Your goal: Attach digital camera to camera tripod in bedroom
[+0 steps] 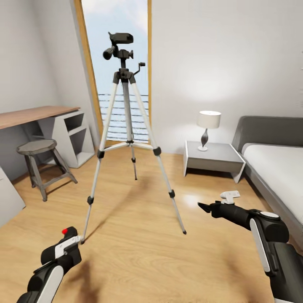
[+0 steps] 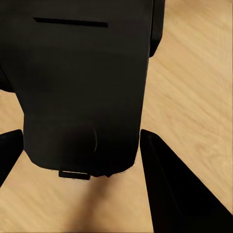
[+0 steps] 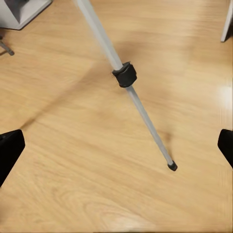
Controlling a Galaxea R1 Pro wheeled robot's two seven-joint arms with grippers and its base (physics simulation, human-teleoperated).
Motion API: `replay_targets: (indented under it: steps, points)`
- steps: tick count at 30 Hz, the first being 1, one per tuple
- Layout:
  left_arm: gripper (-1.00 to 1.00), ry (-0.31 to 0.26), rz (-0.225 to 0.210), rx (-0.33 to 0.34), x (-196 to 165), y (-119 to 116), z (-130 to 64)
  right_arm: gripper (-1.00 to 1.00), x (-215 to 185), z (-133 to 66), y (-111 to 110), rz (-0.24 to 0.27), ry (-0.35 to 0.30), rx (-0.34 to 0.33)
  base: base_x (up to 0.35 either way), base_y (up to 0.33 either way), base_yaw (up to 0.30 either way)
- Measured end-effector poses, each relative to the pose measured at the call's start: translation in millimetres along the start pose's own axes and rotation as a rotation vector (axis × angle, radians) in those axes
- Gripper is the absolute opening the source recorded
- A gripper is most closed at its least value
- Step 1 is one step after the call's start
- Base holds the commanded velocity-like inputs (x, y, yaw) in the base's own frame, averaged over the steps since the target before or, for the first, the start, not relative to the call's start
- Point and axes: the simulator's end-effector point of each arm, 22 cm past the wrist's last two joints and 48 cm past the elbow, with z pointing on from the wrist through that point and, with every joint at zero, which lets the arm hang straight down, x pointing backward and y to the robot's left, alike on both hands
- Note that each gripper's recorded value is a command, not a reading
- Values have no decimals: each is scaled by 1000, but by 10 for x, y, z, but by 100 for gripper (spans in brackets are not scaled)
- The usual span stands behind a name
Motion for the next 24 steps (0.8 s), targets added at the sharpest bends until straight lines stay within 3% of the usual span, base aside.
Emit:
replay_targets:
  steps: [4,24]
  points:
    - [-100,13,-64,13,12,197,77,100,4,-3,-7,2,2,2,-13,323,-249]
    - [-100,20,-77,12,38,248,100,100,3,-5,-13,3,1,3,-1,324,-264]
